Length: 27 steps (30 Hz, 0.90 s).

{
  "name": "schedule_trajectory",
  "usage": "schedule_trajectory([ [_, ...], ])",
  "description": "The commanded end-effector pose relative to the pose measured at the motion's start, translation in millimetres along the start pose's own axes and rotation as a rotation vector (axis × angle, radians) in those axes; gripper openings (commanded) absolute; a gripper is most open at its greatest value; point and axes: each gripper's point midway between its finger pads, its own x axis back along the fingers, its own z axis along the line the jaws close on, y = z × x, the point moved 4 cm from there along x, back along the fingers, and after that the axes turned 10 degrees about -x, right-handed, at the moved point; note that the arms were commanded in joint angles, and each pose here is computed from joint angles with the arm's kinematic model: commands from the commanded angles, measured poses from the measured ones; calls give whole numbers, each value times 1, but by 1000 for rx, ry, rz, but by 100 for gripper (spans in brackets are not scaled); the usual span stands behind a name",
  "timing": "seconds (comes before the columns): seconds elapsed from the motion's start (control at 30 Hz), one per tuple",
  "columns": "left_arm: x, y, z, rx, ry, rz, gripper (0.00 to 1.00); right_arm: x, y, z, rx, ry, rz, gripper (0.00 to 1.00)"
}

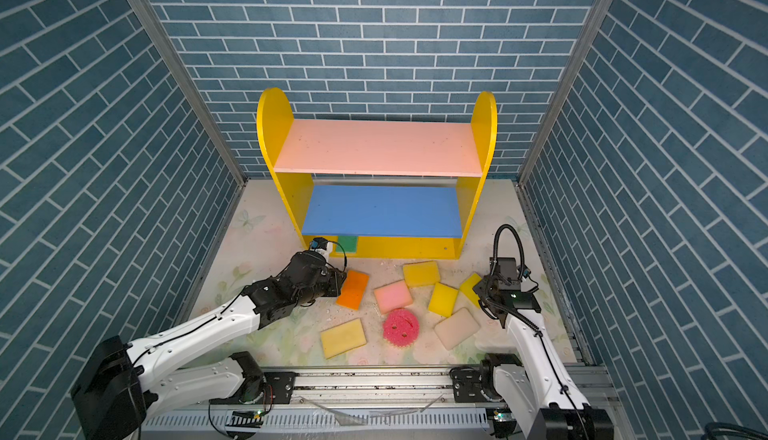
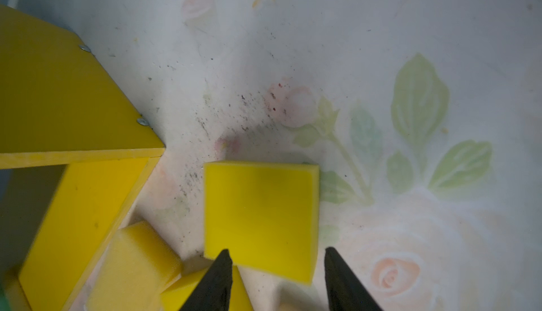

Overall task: Place and organize the cleaning sponges onto the shelf
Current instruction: 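Grasp the orange sponge with the left gripper while the right gripper reaches toward it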

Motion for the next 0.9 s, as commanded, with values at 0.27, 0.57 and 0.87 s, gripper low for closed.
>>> schedule_trajectory([
  [0.27, 2, 3, 4, -34, 53, -8, 21, 60, -28, 44, 239, 171, -16, 47],
  [0.57, 2, -36, 38, -3, 171, 91, 46, 84, -160, 122, 809, 317, -23, 45],
  [0.87, 1, -56, 48, 44, 173, 111, 56, 63, -278, 186, 1022, 486, 237, 12],
])
